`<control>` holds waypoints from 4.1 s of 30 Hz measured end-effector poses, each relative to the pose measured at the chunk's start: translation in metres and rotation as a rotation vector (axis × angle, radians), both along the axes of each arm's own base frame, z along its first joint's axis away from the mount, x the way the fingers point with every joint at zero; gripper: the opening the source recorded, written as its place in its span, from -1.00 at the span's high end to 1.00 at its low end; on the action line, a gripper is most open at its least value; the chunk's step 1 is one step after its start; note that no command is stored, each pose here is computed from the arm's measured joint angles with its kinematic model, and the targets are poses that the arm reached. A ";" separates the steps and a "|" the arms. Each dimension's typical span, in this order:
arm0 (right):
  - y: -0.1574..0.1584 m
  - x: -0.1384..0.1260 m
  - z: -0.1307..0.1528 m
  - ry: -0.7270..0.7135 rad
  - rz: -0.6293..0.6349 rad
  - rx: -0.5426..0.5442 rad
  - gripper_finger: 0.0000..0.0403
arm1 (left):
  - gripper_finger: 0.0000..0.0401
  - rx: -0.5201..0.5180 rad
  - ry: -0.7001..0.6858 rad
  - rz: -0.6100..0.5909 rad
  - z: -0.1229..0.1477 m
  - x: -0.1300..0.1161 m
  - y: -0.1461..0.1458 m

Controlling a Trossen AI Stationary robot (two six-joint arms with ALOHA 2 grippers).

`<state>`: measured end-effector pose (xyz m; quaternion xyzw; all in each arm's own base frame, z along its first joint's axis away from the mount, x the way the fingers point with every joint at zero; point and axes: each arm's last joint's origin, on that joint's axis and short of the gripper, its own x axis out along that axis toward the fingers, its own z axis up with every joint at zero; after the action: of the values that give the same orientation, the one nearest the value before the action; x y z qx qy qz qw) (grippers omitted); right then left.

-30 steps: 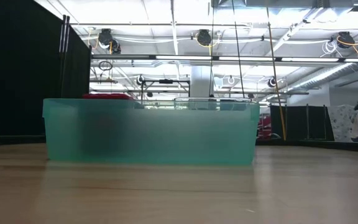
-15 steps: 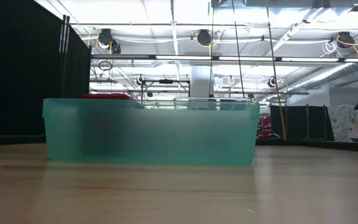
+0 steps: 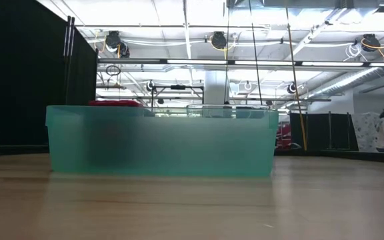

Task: Sort spices by type
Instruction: Put the white spice bottle into the white bin

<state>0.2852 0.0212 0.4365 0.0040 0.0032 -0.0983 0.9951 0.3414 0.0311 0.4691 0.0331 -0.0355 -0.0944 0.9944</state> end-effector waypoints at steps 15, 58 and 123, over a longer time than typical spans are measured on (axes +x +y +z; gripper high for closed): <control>-0.005 -0.028 -0.017 0.259 -0.090 0.102 0.21 | -0.71 -0.032 0.105 0.110 0.000 -0.016 0.006; -0.001 -0.015 -0.039 0.399 -0.099 0.127 0.21 | -0.03 -0.071 0.202 0.070 -0.030 0.016 0.014; -0.026 -0.028 -0.042 0.420 -0.355 0.248 -0.88 | -0.03 -0.151 0.651 0.315 -0.231 -0.059 0.107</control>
<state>0.2568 -0.0053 0.3940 0.1054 0.2201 -0.2681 0.9320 0.2823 0.1381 0.2379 -0.0669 0.2814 0.0571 0.9556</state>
